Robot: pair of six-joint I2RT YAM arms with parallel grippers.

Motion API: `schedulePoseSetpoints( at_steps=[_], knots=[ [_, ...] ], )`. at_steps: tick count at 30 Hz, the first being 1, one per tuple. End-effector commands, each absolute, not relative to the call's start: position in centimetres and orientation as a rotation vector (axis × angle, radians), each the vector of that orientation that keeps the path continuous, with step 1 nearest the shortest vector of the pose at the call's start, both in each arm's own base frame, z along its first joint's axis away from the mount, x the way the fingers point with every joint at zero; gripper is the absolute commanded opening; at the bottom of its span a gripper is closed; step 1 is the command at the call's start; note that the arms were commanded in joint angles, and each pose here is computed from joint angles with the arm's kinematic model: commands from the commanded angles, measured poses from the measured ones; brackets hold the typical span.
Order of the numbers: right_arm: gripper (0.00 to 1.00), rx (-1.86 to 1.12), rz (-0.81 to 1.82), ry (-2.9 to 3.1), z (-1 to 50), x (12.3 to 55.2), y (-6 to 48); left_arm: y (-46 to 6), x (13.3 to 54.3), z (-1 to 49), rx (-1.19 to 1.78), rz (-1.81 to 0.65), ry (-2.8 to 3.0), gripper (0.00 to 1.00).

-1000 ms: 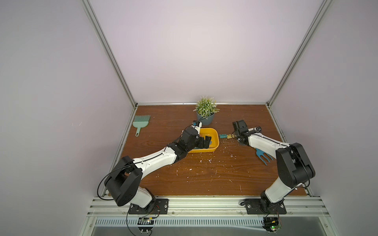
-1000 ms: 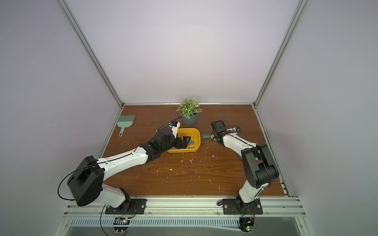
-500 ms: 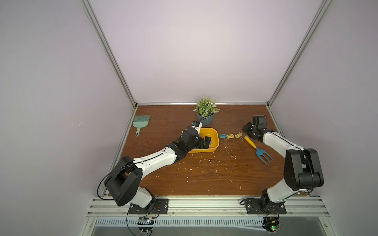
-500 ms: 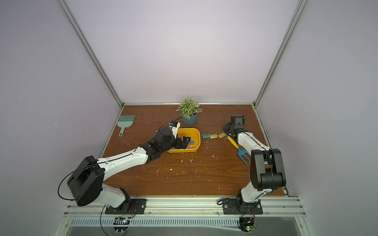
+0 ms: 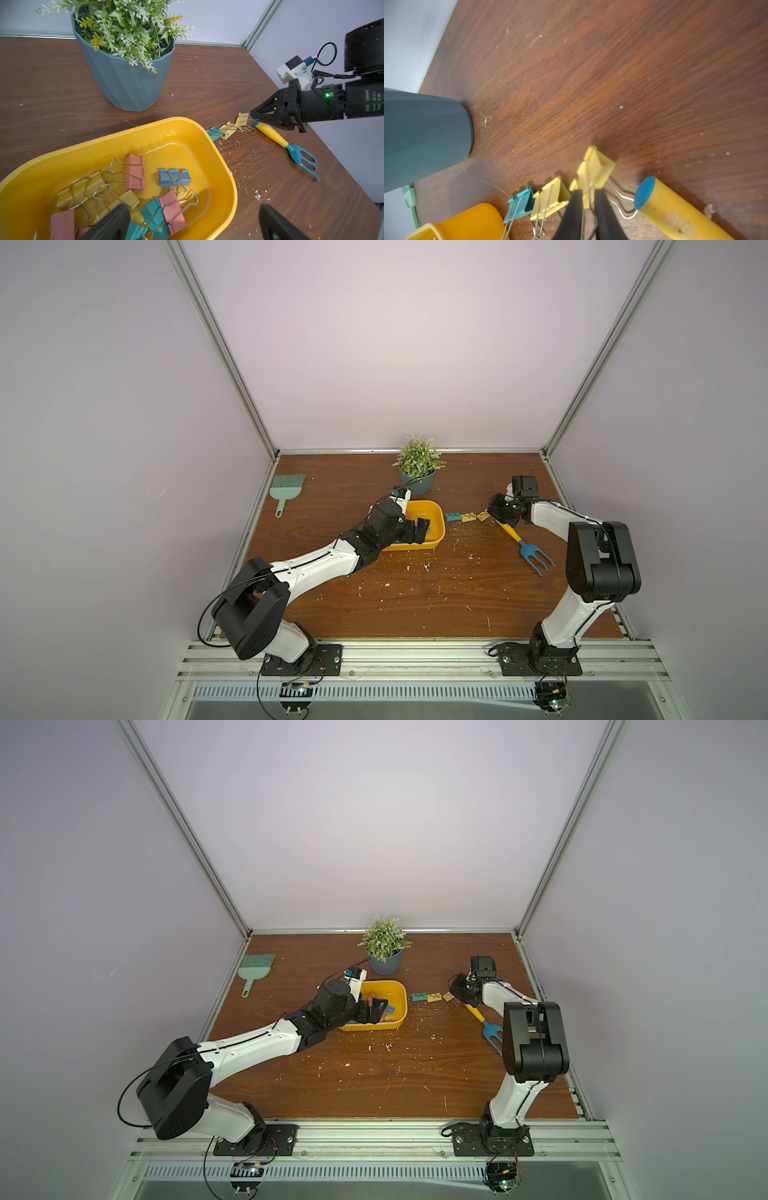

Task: Take out the binder clips from the storage box
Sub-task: Place the binder clip at the center of the board.

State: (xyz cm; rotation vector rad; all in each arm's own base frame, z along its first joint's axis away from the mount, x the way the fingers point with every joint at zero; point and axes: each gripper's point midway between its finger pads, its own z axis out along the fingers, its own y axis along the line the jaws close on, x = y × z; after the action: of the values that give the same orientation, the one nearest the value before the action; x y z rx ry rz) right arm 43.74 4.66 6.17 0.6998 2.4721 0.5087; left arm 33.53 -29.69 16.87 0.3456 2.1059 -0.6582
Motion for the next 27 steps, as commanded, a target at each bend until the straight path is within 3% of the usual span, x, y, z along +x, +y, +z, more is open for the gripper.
schedulePoseSetpoints(
  at_steps=[1,6,17,27],
  knots=[
    [0.12,0.79,0.568,2.388,7.7,44.0,4.7,-30.0,33.4,17.3,0.36,-0.663,2.094,1.0],
    [0.0,0.997,0.681,2.241,8.4,43.9,4.7,-29.8,33.5,17.3,0.355,-0.655,2.096,1.0],
    [0.0,1.448,0.737,1.891,9.2,42.9,3.3,-29.7,33.5,17.3,0.347,-0.65,2.098,1.0],
    [0.0,1.578,0.704,1.8,8.9,43.3,4.0,-29.6,33.5,17.4,0.346,-0.646,2.095,1.0]
  ],
)
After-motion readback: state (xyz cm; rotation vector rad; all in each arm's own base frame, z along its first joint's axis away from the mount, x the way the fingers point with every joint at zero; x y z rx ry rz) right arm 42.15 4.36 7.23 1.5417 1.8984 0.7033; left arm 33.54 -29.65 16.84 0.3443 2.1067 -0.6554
